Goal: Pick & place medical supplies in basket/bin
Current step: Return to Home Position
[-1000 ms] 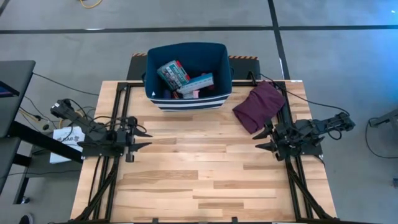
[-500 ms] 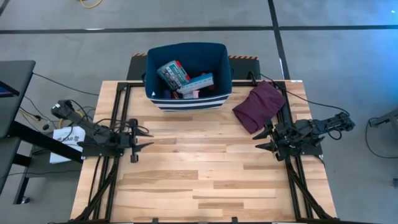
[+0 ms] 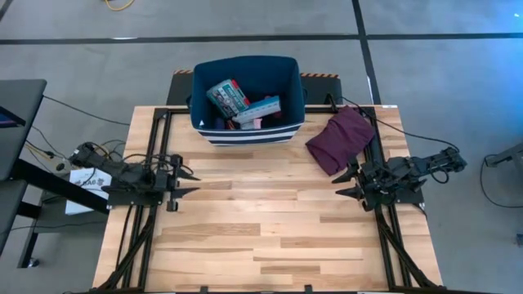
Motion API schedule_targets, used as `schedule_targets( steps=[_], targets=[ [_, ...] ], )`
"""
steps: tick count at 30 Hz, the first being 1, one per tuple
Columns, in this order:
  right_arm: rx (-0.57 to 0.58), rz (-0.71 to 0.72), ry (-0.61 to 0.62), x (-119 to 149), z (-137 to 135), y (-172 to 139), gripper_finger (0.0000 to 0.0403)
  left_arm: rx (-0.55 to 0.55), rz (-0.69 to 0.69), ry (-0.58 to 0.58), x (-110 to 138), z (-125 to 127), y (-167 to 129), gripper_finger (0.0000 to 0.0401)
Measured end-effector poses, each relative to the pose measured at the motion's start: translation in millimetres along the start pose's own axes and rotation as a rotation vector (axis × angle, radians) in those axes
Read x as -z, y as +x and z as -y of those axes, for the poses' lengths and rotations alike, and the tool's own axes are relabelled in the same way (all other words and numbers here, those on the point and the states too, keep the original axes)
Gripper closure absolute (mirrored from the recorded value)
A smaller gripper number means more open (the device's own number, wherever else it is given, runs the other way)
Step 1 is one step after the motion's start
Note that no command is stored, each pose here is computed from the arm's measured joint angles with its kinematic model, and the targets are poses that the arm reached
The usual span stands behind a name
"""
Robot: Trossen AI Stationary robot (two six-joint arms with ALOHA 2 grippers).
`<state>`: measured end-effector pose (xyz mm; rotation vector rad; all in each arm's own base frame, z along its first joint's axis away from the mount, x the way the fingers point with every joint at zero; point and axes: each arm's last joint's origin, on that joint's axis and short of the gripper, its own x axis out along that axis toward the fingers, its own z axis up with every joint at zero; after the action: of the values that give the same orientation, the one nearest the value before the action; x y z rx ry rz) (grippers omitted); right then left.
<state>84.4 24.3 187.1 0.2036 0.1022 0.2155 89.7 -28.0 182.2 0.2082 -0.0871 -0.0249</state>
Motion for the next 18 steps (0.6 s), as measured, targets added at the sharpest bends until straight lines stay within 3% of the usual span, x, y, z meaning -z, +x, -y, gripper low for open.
schedule_targets(
  steps=[5, 10, 18],
  targets=[
    [-0.001, -0.004, -0.001, 0.4, 0.0, 0.0, 0.0233, 0.041, -0.011, -0.097, 9.2, 0.2, 3.1, 0.0287],
    [-0.001, -0.004, -0.001, 0.4, 0.0, 0.0, 0.0233, -0.062, -0.030, -0.152, 10.6, -4.6, 4.0, 0.0287],
    [0.000, -0.010, -0.002, 1.0, 0.2, 0.0, 0.0233, -0.077, -0.032, -0.173, 11.0, -5.1, 4.0, 0.0287]
  ],
)
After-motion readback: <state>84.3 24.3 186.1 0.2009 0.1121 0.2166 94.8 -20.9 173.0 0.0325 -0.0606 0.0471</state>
